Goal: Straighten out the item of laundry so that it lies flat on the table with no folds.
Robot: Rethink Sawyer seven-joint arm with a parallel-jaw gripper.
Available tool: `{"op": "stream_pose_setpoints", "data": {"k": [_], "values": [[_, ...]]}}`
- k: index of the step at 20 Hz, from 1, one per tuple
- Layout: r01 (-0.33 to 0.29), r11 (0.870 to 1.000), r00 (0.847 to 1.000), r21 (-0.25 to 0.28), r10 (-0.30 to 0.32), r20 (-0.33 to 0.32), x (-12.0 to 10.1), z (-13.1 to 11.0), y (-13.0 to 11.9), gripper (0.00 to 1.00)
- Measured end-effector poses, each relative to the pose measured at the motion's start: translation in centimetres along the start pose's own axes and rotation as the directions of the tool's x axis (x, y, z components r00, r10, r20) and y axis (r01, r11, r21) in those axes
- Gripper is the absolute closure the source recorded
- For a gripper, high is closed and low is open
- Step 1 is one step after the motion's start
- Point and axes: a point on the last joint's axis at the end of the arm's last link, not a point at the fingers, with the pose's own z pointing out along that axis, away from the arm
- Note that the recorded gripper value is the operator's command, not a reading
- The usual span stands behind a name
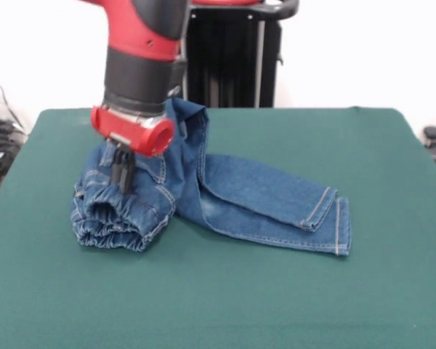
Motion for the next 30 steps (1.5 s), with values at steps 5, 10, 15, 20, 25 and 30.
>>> {"op": "stream_pose_setpoints", "data": {"k": [5,10,15,20,25,30], "values": [[0.035,0.999,0.999,0.03,-0.034,-0.022,-1.5,-3.7,3.4,1.0],[0.017,1.0,1.0,0.022,-0.017,-0.009,-4.8,-6.2,5.3,1.0],[-0.009,1.0,1.0,0.02,0.009,0.03,-7.3,-6.6,5.1,1.0],[-0.034,0.999,0.998,0.014,0.034,0.056,-9.2,-6.9,4.7,1.0],[-0.036,0.999,0.998,0.013,0.035,0.059,-9.4,-7.0,4.7,1.0],[-0.034,0.999,0.998,0.018,0.032,0.063,-9.4,-7.3,4.7,1.0]]}}
